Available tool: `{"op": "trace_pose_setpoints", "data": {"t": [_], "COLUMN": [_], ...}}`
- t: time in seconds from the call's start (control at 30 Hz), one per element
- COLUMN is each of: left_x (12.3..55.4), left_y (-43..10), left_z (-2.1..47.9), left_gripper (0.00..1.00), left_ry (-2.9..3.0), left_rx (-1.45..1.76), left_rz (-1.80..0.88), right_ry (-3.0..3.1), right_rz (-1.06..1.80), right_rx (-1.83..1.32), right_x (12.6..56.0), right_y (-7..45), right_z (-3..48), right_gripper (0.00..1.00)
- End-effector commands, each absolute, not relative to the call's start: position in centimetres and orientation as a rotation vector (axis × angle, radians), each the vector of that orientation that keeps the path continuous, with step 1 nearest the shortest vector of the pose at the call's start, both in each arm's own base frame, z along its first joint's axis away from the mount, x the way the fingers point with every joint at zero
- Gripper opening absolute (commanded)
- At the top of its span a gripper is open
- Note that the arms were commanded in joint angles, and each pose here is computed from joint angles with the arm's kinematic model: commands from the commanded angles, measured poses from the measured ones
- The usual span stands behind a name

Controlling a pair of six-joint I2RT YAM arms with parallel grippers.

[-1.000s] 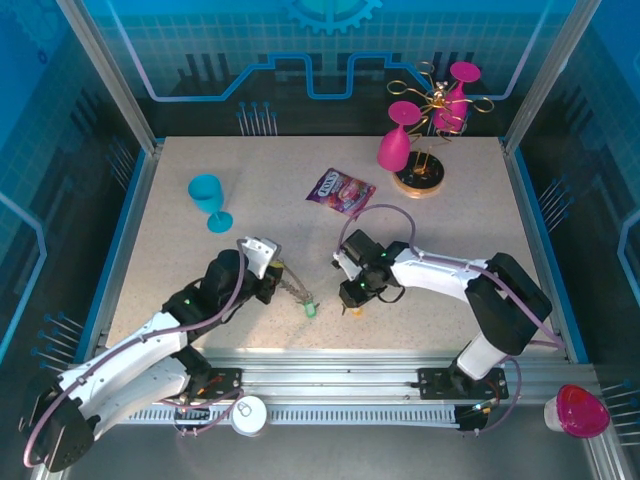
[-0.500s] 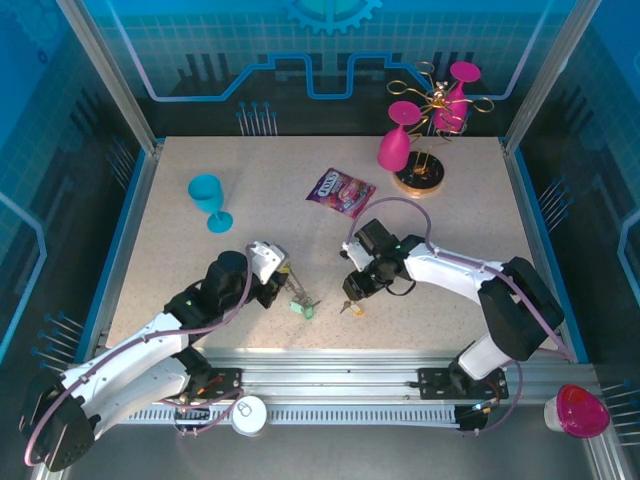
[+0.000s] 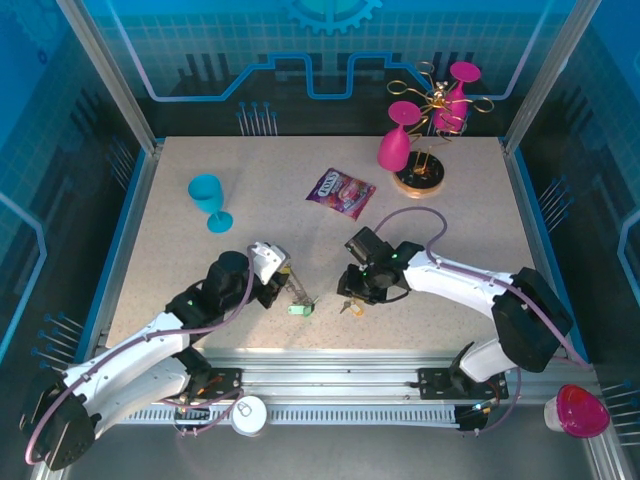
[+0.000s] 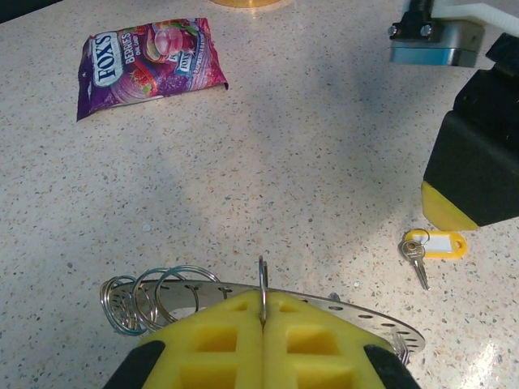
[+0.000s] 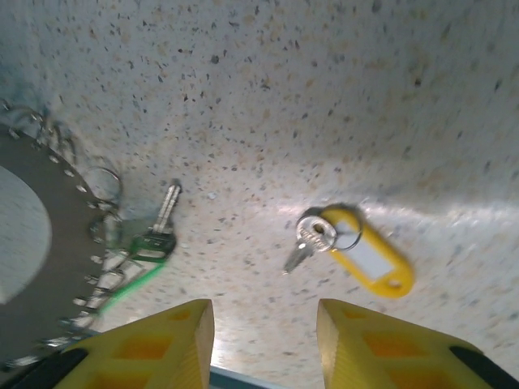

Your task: Put the keys on the keyring

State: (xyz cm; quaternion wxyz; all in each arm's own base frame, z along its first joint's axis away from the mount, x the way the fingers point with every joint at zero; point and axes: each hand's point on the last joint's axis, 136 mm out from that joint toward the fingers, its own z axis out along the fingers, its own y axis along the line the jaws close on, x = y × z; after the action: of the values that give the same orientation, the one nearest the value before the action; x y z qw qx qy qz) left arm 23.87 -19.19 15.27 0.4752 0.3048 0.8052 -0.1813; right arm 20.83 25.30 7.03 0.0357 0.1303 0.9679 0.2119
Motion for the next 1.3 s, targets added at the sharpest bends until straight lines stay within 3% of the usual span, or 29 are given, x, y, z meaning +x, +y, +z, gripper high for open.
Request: {"op": "trace_pose_setpoints", "data": {"t": [0.0, 0.23, 0.8, 1.27], "left_x": [23.9, 24.0, 23.9, 23.8], "left_y": [-19.8, -20.0, -20.2, -20.3], "left_z": [15.9, 15.7, 15.5, 15.5], "left_gripper": [0.00, 0.00, 0.00, 0.00], "left_ry": [1.914, 1.906, 1.908, 1.909], "left_rx": [0.765, 0.768, 0.785, 0.790], "left_rz": [-0.462, -0.469, -0.482, -0.485], "right_ry": [2.929, 2.936, 2.983, 2.965], "right_rz": [0.625, 0.435, 0.457, 0.464], "right_rx": [0.813, 0.953, 0.965, 0.954], "right_x": [20.7, 20.3, 20.7, 21.5], "right_y": [24.8, 23.2, 25.2, 25.5], "right_z": [6.5, 4.6, 2.6, 1.7], "right_gripper": [0.40, 0.40, 0.39, 0.23]}}
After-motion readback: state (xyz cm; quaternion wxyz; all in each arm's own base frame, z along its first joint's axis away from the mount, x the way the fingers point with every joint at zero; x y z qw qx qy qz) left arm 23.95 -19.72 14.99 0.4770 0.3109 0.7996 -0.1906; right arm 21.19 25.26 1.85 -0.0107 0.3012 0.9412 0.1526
